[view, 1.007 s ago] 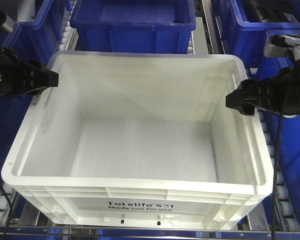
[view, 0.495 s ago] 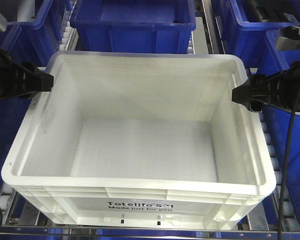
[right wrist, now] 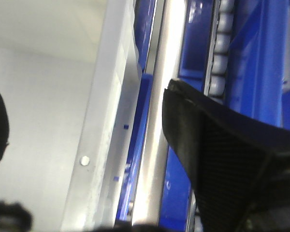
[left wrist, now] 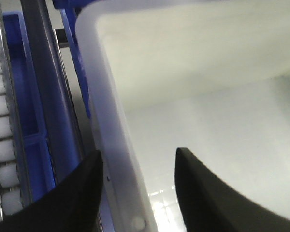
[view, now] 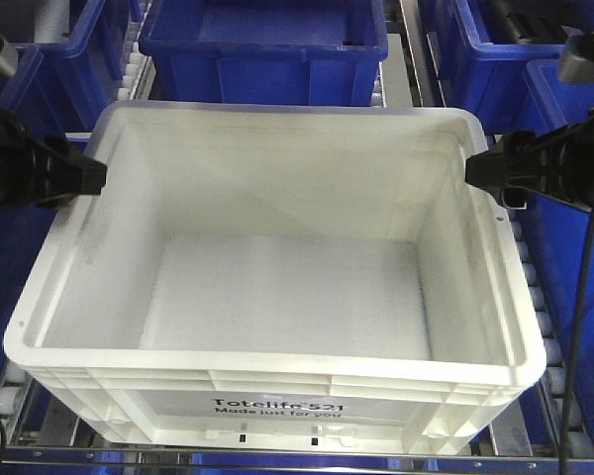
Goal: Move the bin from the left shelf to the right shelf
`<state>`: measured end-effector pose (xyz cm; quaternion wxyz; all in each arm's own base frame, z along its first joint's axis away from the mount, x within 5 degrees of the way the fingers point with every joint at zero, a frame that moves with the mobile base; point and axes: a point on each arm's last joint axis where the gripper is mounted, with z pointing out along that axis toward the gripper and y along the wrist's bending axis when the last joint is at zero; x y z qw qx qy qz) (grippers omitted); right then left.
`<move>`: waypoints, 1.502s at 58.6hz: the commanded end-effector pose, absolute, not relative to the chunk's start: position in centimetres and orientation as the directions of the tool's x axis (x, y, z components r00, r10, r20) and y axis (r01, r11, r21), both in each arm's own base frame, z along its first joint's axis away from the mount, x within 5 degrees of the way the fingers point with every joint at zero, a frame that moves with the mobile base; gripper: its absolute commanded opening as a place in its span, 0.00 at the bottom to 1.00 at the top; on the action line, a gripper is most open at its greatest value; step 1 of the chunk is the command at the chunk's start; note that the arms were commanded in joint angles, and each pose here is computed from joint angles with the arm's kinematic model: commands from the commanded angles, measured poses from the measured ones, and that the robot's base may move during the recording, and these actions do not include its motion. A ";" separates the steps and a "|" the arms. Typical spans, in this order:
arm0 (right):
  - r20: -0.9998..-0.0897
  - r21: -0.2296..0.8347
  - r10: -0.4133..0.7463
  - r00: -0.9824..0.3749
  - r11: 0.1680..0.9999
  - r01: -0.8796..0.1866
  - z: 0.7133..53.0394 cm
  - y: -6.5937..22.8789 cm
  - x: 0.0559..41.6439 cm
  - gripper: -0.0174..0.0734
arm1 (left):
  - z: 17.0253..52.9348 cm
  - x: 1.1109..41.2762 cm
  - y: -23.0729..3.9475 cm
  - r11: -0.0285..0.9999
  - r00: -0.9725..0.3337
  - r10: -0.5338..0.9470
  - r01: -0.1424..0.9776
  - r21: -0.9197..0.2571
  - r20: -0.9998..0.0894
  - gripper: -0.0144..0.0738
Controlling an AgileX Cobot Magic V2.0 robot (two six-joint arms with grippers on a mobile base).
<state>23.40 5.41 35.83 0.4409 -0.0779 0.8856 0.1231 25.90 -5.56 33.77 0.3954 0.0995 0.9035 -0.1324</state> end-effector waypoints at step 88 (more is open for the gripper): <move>-0.992 -0.125 -0.111 0.068 0.956 -0.266 30.6 1.3 1.8 0.84 | 29.9 5.2 -1.3 0.978 0.104 -0.068 0.203 -0.046 -0.992 0.43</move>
